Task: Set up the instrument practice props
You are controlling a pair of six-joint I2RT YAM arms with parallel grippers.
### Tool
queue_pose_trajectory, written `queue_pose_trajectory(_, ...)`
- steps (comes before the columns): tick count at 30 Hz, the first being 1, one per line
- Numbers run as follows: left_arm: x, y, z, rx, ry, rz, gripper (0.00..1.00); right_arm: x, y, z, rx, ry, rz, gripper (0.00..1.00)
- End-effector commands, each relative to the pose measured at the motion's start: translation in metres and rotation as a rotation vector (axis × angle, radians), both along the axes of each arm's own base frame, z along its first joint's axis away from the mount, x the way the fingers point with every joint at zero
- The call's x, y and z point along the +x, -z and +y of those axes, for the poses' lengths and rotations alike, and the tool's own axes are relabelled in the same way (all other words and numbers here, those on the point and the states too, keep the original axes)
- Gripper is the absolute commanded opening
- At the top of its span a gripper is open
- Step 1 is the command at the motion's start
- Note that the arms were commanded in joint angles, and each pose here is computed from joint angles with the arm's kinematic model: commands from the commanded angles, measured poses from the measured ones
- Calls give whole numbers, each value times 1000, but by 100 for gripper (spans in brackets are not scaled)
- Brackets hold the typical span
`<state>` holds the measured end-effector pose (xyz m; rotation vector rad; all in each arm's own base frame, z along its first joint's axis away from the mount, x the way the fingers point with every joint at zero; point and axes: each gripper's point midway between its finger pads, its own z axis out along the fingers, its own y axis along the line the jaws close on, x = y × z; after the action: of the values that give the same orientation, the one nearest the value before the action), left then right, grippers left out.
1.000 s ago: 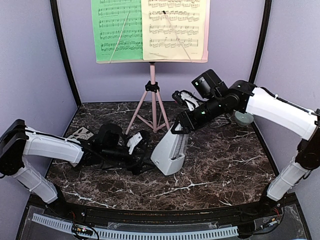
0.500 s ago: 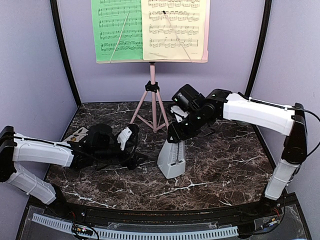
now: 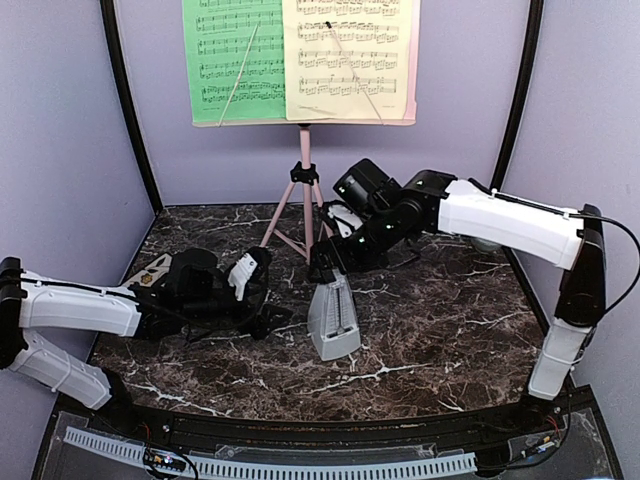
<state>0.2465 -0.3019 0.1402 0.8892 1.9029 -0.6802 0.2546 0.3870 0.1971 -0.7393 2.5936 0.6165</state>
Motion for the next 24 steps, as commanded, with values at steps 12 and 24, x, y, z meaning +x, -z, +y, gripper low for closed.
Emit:
queue_pose_trajectory(12, -25, 4, 8, -16, 43, 110, 86, 3, -16, -93, 341, 145, 123, 68)
queue_pose_trajectory(24, -20, 11, 2, -92, -41, 237, 65, 3, 107, -108, 213, 114, 218, 30)
